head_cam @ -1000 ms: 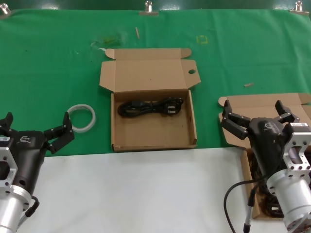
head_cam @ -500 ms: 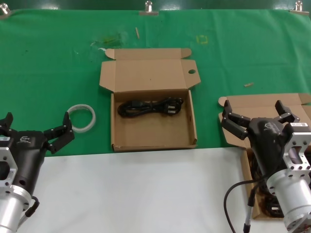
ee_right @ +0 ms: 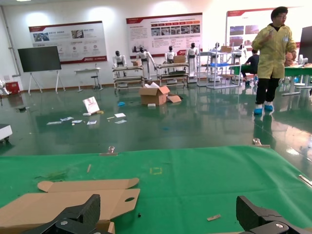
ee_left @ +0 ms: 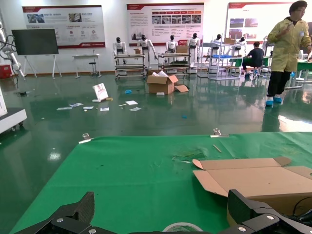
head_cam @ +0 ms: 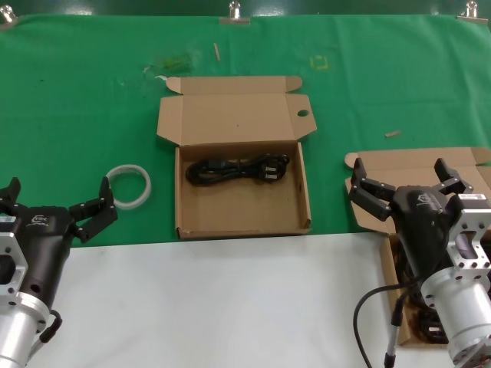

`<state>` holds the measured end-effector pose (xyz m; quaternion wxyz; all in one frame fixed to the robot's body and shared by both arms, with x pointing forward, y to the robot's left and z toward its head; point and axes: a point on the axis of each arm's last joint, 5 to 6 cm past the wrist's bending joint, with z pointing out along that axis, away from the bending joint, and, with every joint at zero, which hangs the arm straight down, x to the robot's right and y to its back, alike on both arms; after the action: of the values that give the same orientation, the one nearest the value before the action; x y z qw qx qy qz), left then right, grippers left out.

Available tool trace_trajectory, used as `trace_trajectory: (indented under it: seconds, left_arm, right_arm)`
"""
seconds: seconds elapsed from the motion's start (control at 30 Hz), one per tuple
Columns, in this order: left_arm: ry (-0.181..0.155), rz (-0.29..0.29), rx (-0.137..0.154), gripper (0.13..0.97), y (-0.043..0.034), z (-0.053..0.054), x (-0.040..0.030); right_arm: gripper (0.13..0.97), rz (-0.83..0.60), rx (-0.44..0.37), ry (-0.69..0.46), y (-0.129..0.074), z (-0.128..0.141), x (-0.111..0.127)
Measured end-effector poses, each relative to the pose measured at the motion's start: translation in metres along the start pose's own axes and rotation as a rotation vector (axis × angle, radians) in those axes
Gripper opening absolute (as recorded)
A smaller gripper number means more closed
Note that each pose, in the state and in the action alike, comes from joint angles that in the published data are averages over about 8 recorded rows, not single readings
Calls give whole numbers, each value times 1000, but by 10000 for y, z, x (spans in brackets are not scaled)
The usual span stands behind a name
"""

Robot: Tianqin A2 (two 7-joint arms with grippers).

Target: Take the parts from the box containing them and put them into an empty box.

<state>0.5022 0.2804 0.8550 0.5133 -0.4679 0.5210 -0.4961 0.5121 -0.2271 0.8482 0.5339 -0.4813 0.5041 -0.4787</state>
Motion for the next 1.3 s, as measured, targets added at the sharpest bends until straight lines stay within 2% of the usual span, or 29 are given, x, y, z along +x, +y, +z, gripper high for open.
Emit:
trace_trajectory:
  seconds: [1.3]
  left_arm:
    - [0,0,0,965,0,0,0]
  right_arm:
    - [966,0,0,0,0,0,0]
